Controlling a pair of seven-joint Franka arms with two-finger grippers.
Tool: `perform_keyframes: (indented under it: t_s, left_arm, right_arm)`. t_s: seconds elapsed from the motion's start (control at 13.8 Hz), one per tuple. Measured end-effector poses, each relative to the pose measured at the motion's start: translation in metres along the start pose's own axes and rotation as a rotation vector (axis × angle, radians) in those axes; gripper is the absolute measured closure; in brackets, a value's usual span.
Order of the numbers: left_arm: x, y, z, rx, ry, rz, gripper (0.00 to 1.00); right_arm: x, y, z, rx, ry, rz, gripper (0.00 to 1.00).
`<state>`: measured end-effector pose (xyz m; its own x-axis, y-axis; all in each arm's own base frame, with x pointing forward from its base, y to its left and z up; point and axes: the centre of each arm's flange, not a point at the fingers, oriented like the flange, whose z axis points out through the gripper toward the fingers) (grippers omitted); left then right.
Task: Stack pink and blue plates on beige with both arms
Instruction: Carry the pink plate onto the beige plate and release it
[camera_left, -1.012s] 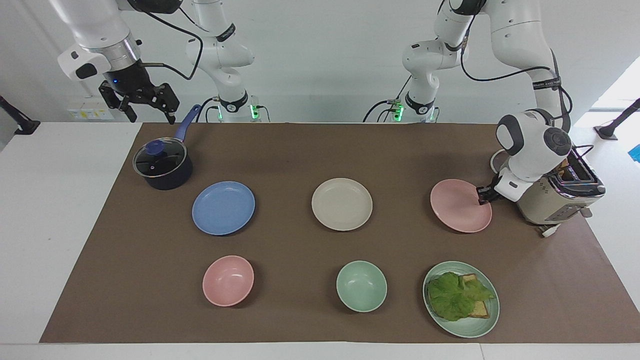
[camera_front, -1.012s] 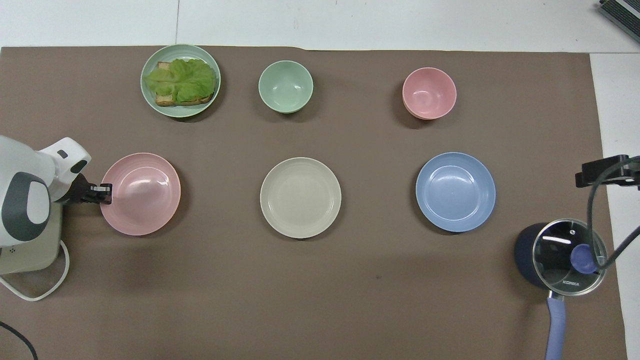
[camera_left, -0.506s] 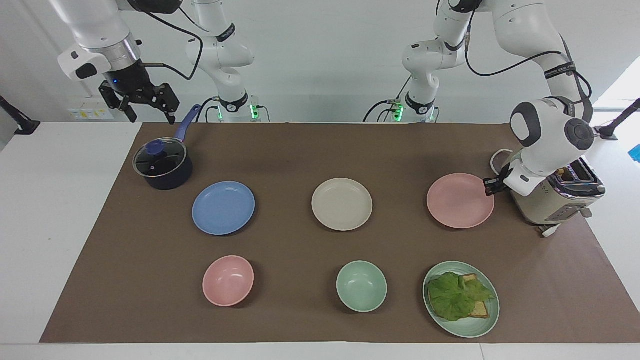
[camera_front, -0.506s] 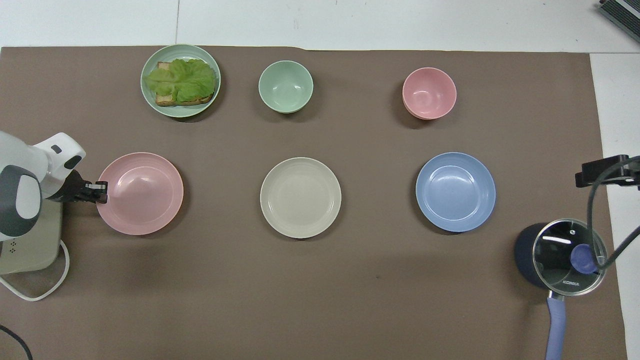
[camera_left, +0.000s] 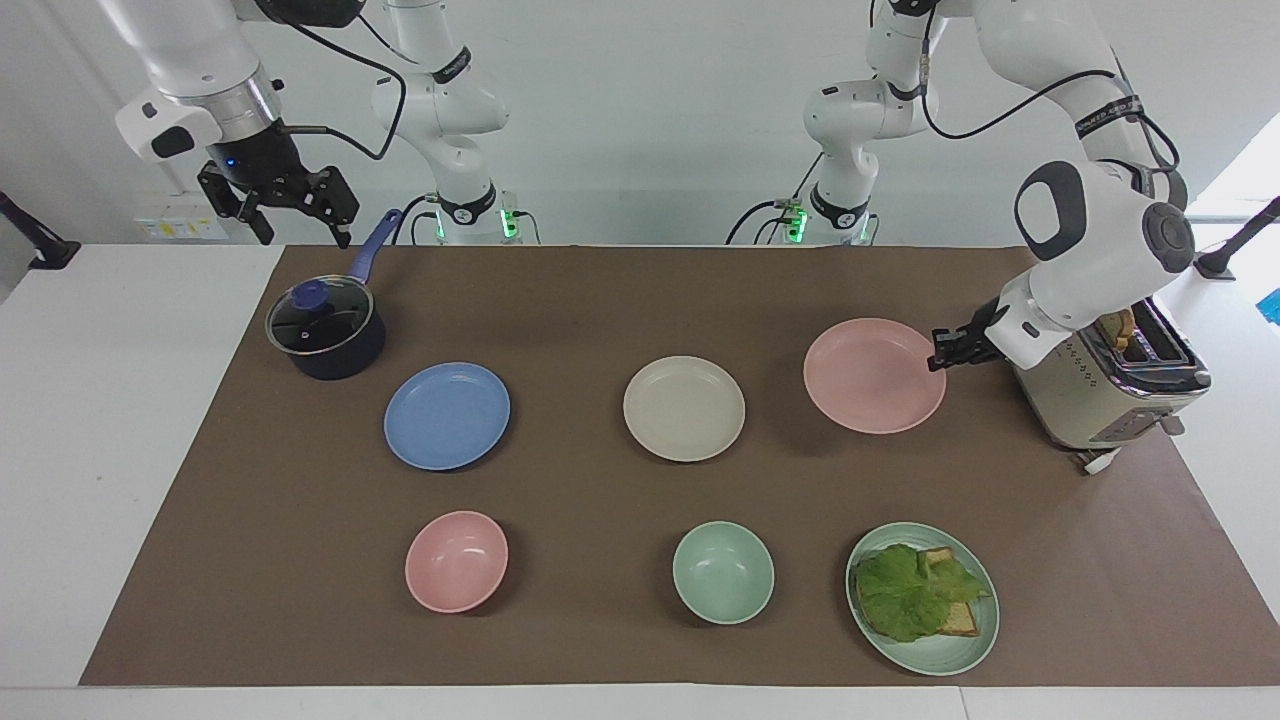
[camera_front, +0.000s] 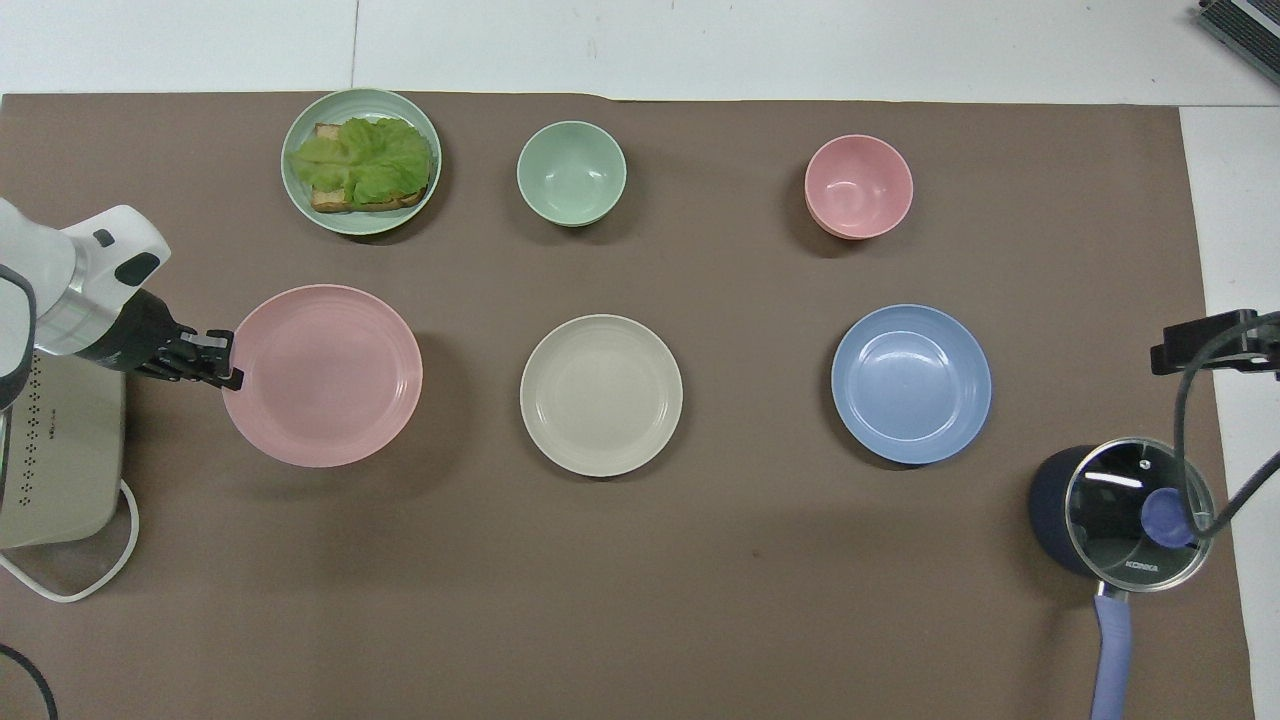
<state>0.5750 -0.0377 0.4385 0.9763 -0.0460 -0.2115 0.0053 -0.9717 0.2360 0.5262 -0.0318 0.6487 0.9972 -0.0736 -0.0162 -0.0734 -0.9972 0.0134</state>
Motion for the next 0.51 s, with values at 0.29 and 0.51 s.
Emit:
perform_keyframes:
  t_s: [0.29,0.51]
  left_arm:
    - [-0.006,0.106,0.022,-0.002,0.023,-0.014,0.95]
    - [-0.011,0.172,0.043,-0.026,0.092,-0.044,0.95]
  right_arm:
    - [0.000,0.000,0.000,0.000,0.000,0.000,0.00]
    - [0.000,0.000,0.000,0.000,0.000,0.000,0.00]
